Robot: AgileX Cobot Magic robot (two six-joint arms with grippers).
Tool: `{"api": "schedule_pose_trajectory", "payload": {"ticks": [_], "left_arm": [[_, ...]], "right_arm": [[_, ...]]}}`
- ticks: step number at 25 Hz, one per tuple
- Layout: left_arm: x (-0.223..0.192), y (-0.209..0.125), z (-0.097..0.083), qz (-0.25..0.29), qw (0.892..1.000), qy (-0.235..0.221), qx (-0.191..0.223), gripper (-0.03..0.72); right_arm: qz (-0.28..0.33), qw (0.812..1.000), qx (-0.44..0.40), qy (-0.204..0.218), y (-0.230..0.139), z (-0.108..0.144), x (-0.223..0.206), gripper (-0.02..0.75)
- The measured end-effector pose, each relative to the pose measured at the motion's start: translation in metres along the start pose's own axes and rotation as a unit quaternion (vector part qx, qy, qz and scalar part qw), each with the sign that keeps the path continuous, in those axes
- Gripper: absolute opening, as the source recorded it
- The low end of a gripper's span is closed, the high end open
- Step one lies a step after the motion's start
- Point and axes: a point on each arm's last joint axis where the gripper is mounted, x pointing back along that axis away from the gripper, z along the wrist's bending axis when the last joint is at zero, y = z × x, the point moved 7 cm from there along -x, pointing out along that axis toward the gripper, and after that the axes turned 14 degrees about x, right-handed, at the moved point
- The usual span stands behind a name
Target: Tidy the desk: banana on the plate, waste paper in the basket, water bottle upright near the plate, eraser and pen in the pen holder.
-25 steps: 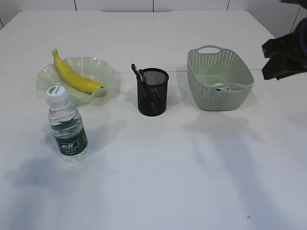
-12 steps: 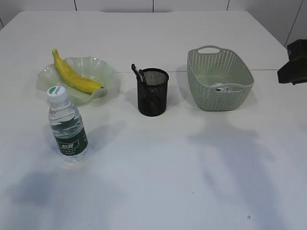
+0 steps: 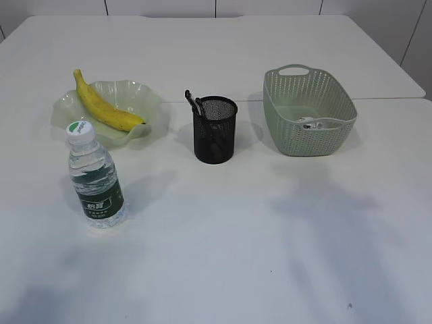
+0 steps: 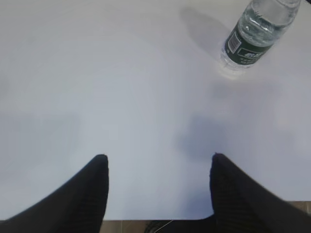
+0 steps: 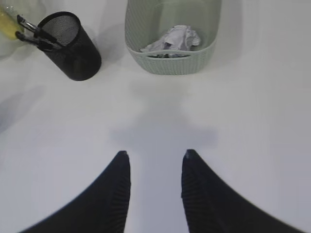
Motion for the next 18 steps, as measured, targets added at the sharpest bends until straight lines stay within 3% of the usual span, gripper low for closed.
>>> {"api": "schedule_pose_trajectory", "payload": {"ticks": [5,9,18], "left_arm": [[0.019,-0.017,0.005,-0.018,1.0,-0.007,-0.004,0.465],[0.037,-0.027,0.007,-0.066,0.998,-0.024,-0.008,0.465],[0.071,-0.049,0.013,-0.172,0.983,-0.06,-0.028,0.465]], "right_arm": [[-0.019,0.999,-0.023,-0.03,-0.014,0.001,0.04,0.272],[-0.018,0.999,-0.036,-0.029,-0.041,0.011,0.064,0.272],[-0.025,0.997,-0.037,-0.071,-0.102,0.02,0.116,0.272]]}}
